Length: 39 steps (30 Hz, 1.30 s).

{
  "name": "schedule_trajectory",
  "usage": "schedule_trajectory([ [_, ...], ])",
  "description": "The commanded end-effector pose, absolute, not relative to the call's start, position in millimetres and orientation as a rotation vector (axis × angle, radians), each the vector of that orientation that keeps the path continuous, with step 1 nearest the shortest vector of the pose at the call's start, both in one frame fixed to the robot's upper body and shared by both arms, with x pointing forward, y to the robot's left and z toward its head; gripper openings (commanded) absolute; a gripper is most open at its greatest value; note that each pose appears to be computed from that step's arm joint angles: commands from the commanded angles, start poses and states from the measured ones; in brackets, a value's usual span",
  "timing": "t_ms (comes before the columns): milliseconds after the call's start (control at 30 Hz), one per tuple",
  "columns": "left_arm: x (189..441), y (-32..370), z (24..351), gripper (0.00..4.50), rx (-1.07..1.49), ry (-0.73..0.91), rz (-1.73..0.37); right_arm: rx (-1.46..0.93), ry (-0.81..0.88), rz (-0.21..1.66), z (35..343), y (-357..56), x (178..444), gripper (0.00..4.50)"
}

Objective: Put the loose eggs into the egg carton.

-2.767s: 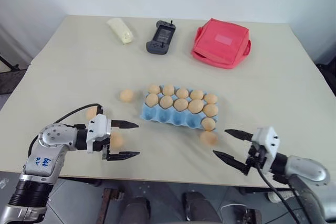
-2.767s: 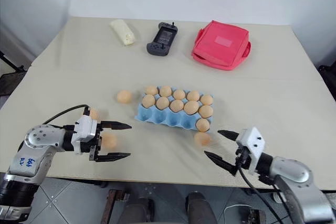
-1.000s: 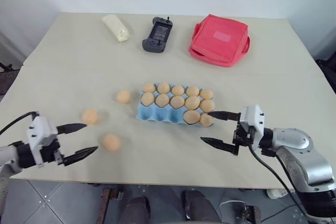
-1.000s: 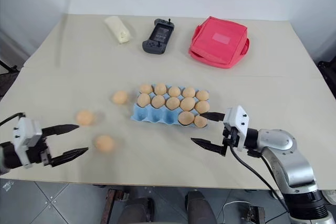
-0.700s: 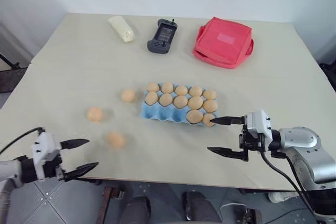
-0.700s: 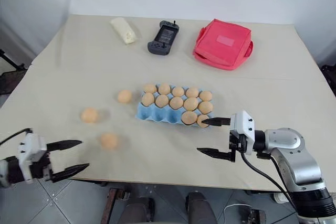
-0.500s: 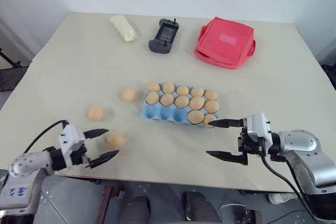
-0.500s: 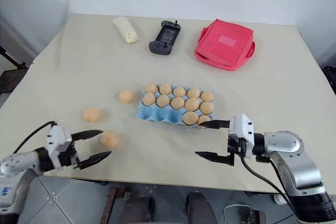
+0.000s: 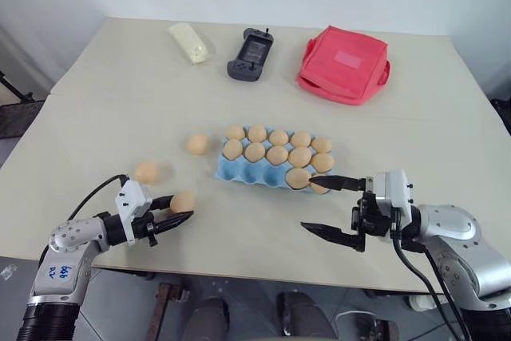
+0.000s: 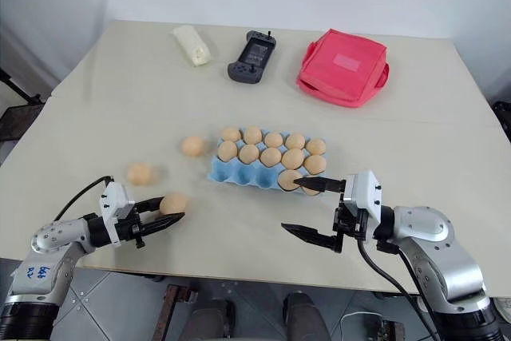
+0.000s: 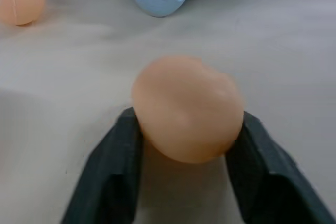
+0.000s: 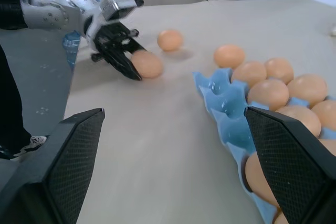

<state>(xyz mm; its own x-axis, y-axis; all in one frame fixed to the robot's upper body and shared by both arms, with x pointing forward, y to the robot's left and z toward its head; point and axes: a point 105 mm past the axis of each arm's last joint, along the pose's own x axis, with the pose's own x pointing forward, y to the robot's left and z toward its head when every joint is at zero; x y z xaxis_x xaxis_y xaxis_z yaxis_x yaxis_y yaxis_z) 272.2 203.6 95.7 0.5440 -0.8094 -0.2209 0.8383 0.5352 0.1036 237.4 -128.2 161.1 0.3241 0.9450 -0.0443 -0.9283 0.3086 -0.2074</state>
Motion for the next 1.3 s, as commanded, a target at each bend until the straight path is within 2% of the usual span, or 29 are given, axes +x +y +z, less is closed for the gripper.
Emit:
schedule_trajectory([
  [33,277,159,131,1.91,0.242,0.025,-1.141,-0.255,-0.123,1.182,169,-137,237,4.5],
  [200,301,93,154,1.91,0.255,-0.08,-1.273,-0.258,-0.117,1.105,167,-146,240,4.5],
  [300,315,62,155,1.91,0.269,-0.102,-1.319,-0.258,-0.109,1.071,164,-149,240,4.5],
  [500,342,35,148,1.91,0.298,-0.087,-1.318,-0.254,-0.122,1.028,165,-150,235,4.5],
  [600,346,33,157,2.69,0.315,-0.127,-1.315,-0.251,-0.13,1.007,166,-149,232,4.5],
  [667,340,45,164,3.24,0.316,-0.151,-1.323,-0.246,-0.132,0.999,167,-150,231,4.5],
  [767,326,64,166,3.24,0.325,-0.156,-1.35,-0.243,-0.13,1.003,166,-149,230,4.5],
  [900,309,116,166,3.24,0.335,-0.153,-1.265,-0.236,-0.151,1.053,169,-140,234,4.5],
  [1000,298,164,170,3.24,0.304,-0.138,-1.125,-0.234,-0.169,1.102,172,-131,240,4.5],
  [1133,282,210,180,4.44,0.278,-0.177,-0.916,-0.232,-0.183,1.154,174,-123,245,4.5],
  [1300,248,285,148,4.48,0.236,-0.056,-0.584,-0.227,-0.193,1.207,176,-115,248,4.5],
])
